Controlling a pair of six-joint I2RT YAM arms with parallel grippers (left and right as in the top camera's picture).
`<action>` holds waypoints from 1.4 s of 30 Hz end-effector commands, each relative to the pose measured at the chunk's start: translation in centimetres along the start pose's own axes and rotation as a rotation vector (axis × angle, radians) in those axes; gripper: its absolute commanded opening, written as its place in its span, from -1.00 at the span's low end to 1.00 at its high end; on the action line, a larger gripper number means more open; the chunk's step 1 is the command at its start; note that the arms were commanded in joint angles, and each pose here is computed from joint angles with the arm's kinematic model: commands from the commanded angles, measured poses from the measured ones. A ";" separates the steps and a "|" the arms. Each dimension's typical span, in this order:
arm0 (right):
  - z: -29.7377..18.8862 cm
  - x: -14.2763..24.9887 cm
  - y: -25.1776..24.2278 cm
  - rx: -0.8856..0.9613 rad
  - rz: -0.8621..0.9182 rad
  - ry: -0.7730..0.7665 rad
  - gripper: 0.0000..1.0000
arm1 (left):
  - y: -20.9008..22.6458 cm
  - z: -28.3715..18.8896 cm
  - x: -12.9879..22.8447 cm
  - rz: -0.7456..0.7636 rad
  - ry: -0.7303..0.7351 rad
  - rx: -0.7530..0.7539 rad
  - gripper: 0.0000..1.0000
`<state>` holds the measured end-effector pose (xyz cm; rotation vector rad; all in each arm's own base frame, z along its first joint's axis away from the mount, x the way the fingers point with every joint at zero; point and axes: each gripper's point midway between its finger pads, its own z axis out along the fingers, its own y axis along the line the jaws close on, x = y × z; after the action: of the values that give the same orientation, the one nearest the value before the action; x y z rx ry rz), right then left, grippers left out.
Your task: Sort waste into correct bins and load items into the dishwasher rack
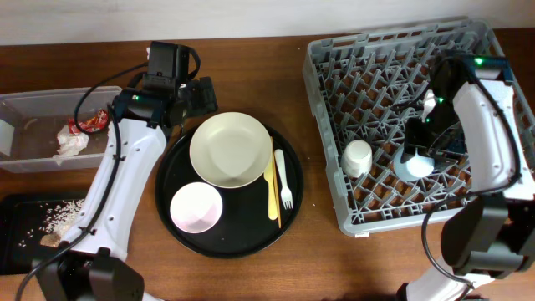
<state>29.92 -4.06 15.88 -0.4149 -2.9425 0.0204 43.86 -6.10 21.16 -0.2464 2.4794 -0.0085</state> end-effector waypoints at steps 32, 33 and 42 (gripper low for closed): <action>-8.1 -0.3 6.4 -0.386 -0.193 -0.184 0.68 | 0.3 0.4 0.3 0.005 0.008 -0.021 1.00; -7.9 -0.5 5.9 -0.351 -0.192 -0.187 0.69 | 0.2 0.4 0.3 0.005 0.008 -0.021 0.99; -6.8 -1.9 -6.0 -0.197 0.240 -0.198 0.51 | 0.2 0.4 0.3 0.005 0.008 -0.021 0.99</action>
<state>31.81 -8.72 21.86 -0.6755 -3.1004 -0.1570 43.87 -5.97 21.18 -0.2492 2.4778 0.0004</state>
